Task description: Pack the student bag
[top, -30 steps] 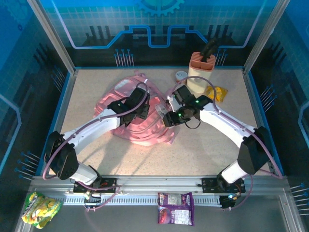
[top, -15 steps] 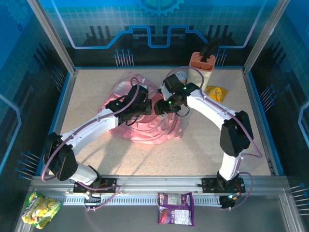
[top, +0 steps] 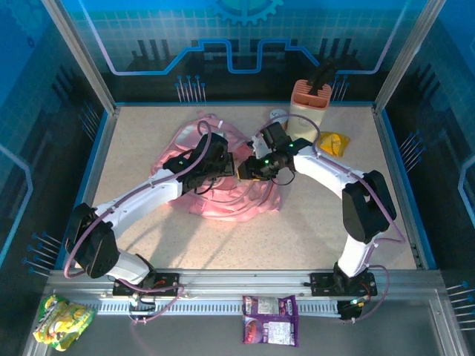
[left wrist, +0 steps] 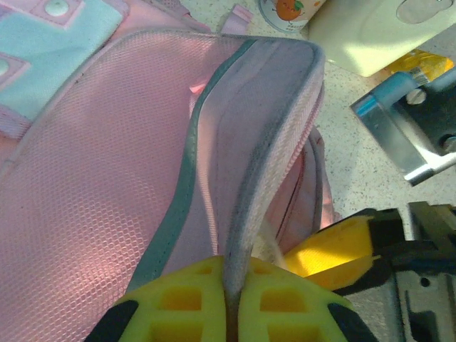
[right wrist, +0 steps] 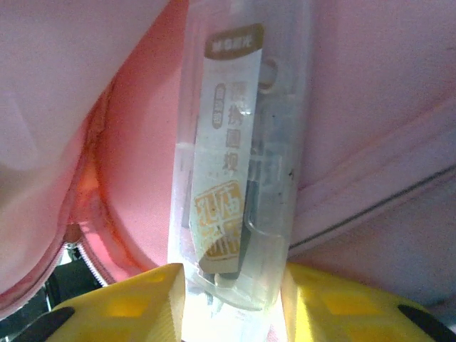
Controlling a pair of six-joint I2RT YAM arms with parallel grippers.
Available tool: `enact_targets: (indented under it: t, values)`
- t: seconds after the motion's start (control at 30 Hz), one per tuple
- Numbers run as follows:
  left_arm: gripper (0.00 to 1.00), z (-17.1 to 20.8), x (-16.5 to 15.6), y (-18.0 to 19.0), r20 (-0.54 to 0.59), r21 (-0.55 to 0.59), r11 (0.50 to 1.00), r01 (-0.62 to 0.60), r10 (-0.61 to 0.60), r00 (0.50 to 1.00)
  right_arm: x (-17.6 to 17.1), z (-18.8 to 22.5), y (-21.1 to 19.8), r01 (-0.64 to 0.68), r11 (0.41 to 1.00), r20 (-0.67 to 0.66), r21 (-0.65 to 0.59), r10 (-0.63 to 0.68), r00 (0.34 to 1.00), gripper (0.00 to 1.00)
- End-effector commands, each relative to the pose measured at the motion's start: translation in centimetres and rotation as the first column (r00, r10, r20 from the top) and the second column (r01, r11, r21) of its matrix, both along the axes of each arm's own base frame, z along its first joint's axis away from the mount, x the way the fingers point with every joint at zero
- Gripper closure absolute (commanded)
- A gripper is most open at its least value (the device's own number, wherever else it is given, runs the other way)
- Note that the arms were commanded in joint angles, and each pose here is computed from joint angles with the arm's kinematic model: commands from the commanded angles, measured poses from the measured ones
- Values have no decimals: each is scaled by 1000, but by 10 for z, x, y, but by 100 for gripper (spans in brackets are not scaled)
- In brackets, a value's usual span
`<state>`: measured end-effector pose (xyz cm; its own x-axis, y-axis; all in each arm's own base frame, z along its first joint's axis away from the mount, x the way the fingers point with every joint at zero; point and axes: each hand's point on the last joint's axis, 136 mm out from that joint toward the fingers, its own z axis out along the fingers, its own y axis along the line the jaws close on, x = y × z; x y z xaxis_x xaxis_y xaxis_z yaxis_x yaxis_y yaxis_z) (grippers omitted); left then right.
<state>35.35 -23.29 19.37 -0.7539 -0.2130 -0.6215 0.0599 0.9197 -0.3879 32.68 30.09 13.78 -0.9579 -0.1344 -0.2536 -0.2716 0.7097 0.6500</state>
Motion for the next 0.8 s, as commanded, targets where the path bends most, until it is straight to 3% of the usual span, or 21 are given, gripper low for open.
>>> enact_targets:
  t: [0.0,0.13,0.43,0.6,0.77]
  values:
    - [100,40,3,-19,89,-171,985,19,-4,996,-1,16,28,-31,990,-4,140,32,999,62]
    - [100,42,4,-19,91,-179,984,9,8,996,-4,28,47,-58,980,31,192,53,998,61]
    - [100,43,3,-5,102,-182,982,-54,73,992,4,19,65,-23,952,-24,307,32,999,65]
    - [100,43,1,-2,103,-195,979,-61,82,991,1,23,42,10,956,-4,292,-9,1000,67]
    - [99,38,-5,-8,69,-182,983,-17,30,997,2,22,-6,101,961,28,259,-112,993,69]
